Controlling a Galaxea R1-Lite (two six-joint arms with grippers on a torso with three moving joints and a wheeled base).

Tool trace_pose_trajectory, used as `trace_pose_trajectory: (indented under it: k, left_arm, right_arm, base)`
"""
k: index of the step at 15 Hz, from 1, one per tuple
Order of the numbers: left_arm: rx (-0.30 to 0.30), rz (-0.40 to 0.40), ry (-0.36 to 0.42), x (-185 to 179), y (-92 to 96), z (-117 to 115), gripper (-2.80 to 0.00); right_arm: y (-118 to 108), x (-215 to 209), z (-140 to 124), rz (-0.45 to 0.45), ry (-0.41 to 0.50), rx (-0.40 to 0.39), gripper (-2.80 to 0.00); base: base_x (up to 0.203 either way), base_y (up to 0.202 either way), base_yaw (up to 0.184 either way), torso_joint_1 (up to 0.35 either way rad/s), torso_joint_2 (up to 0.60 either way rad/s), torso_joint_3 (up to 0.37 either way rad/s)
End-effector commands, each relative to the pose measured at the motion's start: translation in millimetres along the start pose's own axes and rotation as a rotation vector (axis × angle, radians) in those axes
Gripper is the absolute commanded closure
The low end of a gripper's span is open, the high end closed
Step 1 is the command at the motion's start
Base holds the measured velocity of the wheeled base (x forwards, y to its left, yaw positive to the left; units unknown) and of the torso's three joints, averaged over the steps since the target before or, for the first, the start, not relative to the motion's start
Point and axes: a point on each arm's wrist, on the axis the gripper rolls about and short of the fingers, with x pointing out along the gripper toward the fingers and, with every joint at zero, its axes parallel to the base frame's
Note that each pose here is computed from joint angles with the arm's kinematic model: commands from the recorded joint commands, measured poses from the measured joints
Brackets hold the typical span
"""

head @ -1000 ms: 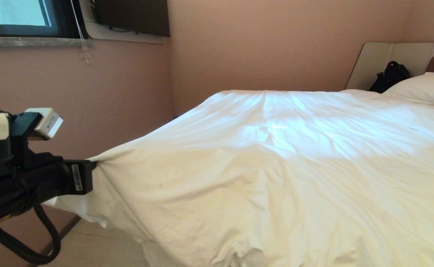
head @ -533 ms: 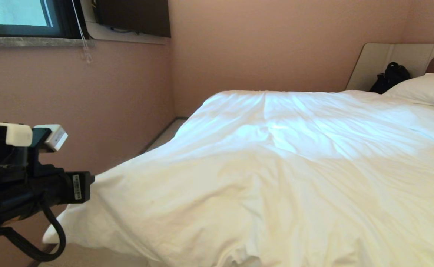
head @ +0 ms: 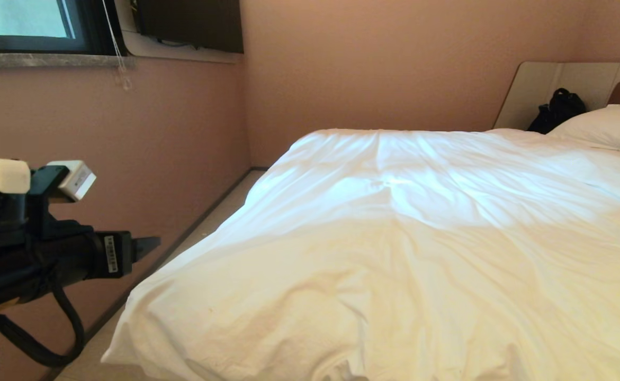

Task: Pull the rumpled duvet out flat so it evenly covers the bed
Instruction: Flatten the corners of the folded blanket

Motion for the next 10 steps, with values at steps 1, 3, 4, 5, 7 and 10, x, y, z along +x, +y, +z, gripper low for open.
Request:
trace_pose_trajectory:
  k: [1,3,4,5,7,10]
  left_arm:
    - [0.003,-0.099,-0.013,-9.7,-8.8,4.6,-2.8]
    - [-0.039,-0.179,0.063,-4.4,-20.7,7.6,-2.8]
    - [-0.08,-0.22,0.101,1.5,-25.0,11.0,-2.8]
    - [-0.115,-0.26,0.139,5.7,-27.9,12.0,-2.8]
    - [-0.146,-0.333,0.23,16.0,-32.5,9.2,0.0]
    - [-0.046,-0.372,0.386,25.4,-40.5,-18.5,0.0]
  right_arm:
    - [0.0,0.1,0.0,0.001,0.001,0.0,0.0]
    - [0.0,0.1,0.1,0.0,0.001,0.0,0.0]
    - [0.0,0.1,0.0,0.001,0.001,0.0,0.0]
    - [0.0,0.1,0.0,0.001,0.001,0.0,0.0]
    - [0.0,0.1,0.0,0.001,0.001,0.0,0.0]
    - [0.0,0.1,0.0,0.001,0.001,0.0,0.0]
  base:
    - [0.0,0.0,0.0,0.0,0.0,0.0]
    - [0.0,0.0,0.0,0.0,0.0,0.0]
    - [0.0,0.0,0.0,0.0,0.0,0.0]
    - [0.0,0.0,0.0,0.0,0.0,0.0]
    - [0.0,0.0,0.0,0.0,0.0,0.0]
    - [0.0,0.0,0.0,0.0,0.0,0.0]
